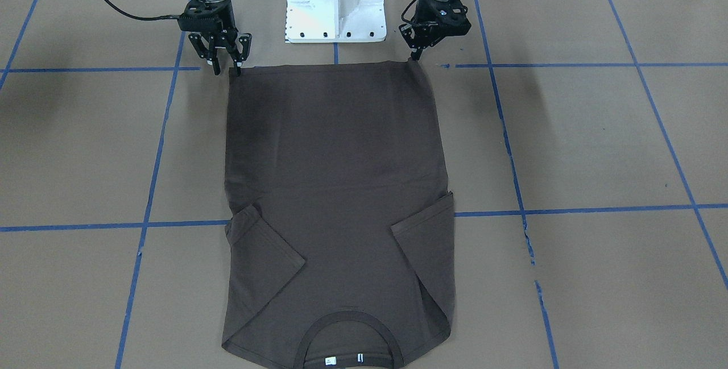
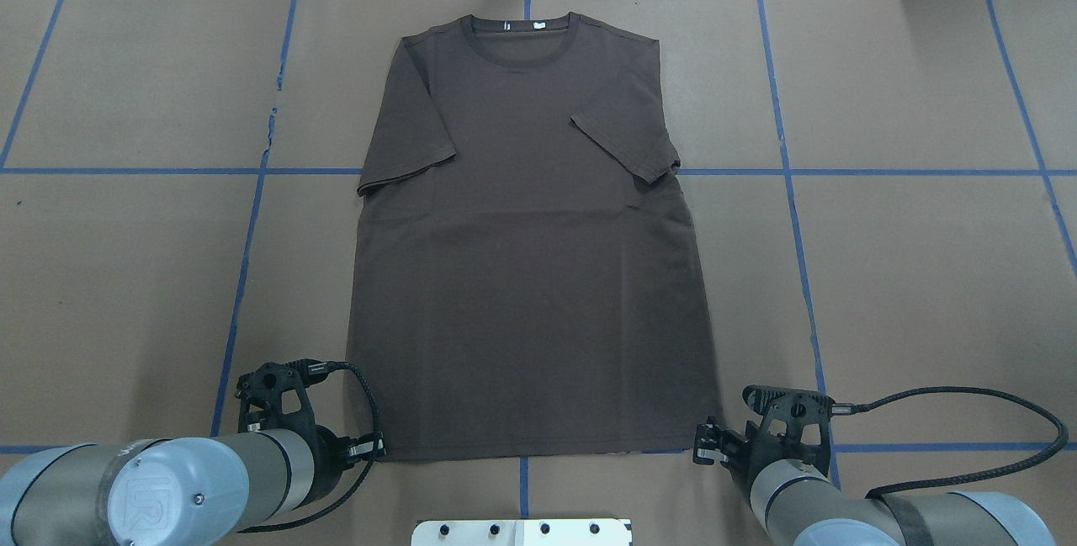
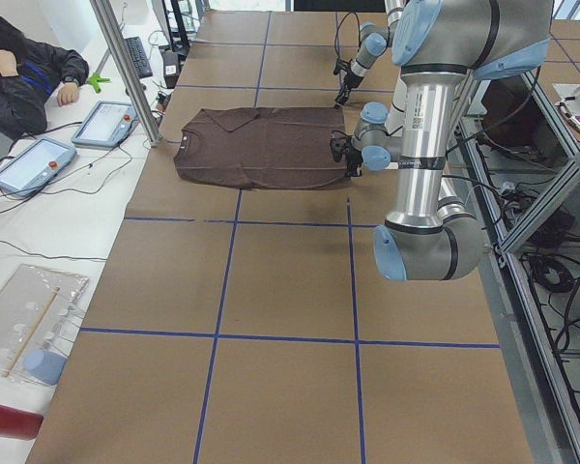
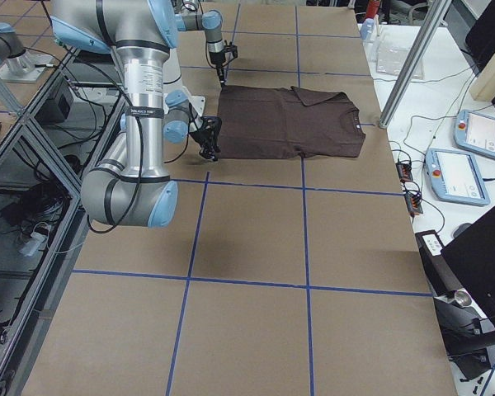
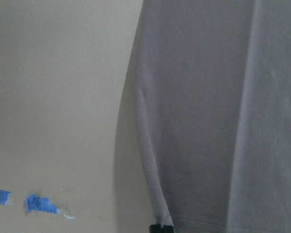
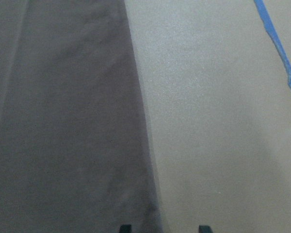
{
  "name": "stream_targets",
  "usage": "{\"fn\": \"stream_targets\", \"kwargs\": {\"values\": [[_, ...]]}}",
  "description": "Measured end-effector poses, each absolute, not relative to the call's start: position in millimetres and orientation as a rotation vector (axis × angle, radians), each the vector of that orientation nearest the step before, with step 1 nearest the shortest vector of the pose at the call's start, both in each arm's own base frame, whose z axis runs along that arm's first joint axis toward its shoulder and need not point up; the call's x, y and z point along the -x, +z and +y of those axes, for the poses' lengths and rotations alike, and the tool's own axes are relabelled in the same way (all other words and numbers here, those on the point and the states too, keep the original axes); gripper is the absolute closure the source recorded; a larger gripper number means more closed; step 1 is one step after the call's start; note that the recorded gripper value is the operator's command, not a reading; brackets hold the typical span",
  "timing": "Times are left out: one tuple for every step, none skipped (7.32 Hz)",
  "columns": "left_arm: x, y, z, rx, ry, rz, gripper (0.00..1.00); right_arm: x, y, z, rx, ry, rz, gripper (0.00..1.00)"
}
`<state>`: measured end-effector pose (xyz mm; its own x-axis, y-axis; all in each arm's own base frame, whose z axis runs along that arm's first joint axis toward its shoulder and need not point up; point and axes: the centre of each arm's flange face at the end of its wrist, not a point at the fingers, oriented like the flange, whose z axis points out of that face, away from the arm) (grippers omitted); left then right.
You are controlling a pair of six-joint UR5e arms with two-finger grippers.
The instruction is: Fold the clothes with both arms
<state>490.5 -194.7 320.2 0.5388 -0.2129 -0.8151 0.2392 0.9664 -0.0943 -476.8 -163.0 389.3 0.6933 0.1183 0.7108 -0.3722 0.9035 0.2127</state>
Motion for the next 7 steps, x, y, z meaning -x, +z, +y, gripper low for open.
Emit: {"fn": "stream_targets", "kwargs": {"values": [[-490.5, 320.5, -194.7, -0.03, -0.269, 0.964, 1.0, 477.8, 390.1, -161.2, -0.356, 0.278, -0.758, 0.46], [-490.4, 320.8, -194.5, -0.03, -0.268, 0.964, 1.0, 478.8, 390.7, -159.9, -0.355, 0.276, -0.757, 0.48], [-490.6, 320.7, -194.2, -0.029, -0.267, 0.964, 1.0, 479.9, 391.1, -158.7, -0.354, 0.276, -0.757, 0.54], [-490.6, 320.6, -194.2, -0.029, -0.267, 0.964, 1.0, 480.4, 390.9, -158.0, -0.354, 0.276, -0.758, 0.64], [-490.6, 320.6, -194.2, -0.029, -0.267, 0.964, 1.0, 480.8, 390.7, -157.8, -0.354, 0.277, -0.759, 0.9], [-490.6, 320.6, -194.1, -0.029, -0.267, 0.964, 1.0, 481.4, 389.6, -157.6, -0.354, 0.278, -0.761, 1.0], [-490.7, 320.5, -194.1, -0.028, -0.267, 0.964, 1.0, 482.5, 387.4, -157.6, -0.354, 0.279, -0.766, 1.0]]}}
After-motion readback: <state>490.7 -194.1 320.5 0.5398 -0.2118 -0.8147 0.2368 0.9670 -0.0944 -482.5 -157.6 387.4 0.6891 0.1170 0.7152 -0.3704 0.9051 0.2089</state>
